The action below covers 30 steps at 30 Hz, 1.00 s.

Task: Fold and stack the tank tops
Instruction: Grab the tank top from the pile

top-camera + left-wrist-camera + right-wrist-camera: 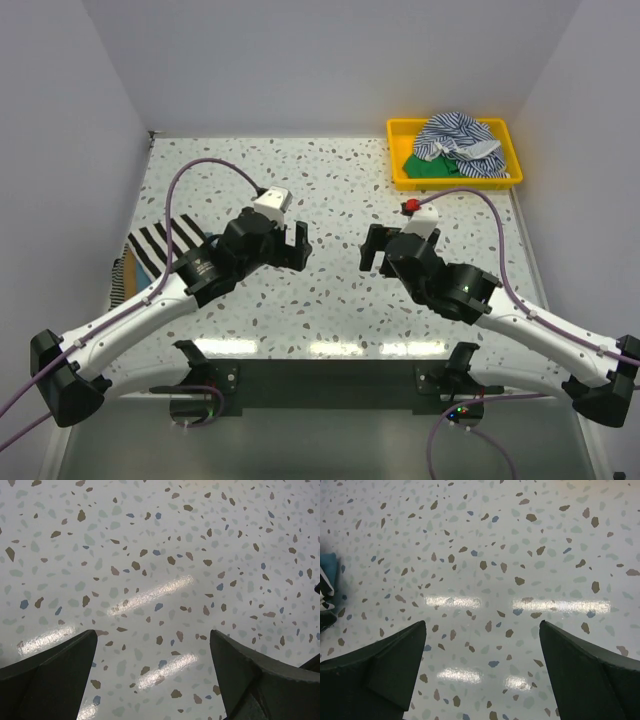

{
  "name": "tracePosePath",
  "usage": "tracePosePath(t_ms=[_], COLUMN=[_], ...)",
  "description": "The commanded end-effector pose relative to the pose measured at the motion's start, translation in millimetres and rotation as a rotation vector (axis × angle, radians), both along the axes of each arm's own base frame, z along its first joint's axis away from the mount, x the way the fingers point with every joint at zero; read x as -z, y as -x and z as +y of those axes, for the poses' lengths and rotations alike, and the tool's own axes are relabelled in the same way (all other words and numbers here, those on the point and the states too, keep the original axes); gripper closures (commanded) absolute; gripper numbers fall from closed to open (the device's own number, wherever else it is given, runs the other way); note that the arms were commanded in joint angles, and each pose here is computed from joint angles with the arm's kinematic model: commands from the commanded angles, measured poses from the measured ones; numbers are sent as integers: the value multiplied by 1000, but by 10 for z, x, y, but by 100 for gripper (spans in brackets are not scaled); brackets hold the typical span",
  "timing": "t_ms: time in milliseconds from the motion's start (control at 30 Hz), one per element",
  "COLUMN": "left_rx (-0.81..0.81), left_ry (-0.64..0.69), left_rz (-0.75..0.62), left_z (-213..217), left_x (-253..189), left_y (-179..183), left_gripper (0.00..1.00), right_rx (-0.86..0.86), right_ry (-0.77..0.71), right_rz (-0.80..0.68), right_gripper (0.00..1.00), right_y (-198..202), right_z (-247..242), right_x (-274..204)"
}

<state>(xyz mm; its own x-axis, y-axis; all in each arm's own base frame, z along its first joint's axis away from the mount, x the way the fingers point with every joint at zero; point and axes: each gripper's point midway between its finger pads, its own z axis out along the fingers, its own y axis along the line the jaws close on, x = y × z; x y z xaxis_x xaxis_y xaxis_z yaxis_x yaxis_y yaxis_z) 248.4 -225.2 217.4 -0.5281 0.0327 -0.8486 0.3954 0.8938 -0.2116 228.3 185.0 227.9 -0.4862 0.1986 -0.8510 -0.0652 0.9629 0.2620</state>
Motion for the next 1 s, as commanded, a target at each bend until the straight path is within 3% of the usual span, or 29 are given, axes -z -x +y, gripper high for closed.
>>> tracePosePath(t_ms=[0,200,300,367,433,467,500,600,633,667,800,833,967], left_rx=[29,56,53,49,51,57,78,71,47,45,61,58,38], left_ry=[17,15,1,-3,0,8,22,54,53,54,72,76,65], left_rz=[-30,-47,-53,-55,-37,-27,-7,30,27,18,31,38,27], left_z=[-53,-74,-67,-61,-47,-46,-63,37,111,117,58,50,131], left_x=[-95,-228,-274,-285,-257,-263,-245,-211,-213,-230,-227,-208,-162], left_y=[-12,-8,-29,-63,-111,-129,-126,-238,-299,-322,-356,-372,-419], left_gripper=[0,0,0,0,0,0,0,0,0,0,0,0,0], right_rx=[45,-78,-55,83,204,247,281,411,447,474,579,588,670], right_ry=[20,165,165,118,118,111,166,204,228,219,249,268,225], right_rz=[-20,15,74,59,93,41,85,27,64,34,12,47,54], right_gripper=[1,1,1,1,1,1,1,1,1,1,1,1,1], right_y=[-36,-266,-878,-1431,-1952,-2165,-2417,-2918,-3103,-3241,-3706,-3797,-4072], right_z=[-101,147,27,-437,-888,-1011,-1130,-1544,-1692,-1760,-2128,-2174,-2393], right_x=[-38,-141,-234,-480,-369,-578,-323,-414,-136,-211,108,371,690])
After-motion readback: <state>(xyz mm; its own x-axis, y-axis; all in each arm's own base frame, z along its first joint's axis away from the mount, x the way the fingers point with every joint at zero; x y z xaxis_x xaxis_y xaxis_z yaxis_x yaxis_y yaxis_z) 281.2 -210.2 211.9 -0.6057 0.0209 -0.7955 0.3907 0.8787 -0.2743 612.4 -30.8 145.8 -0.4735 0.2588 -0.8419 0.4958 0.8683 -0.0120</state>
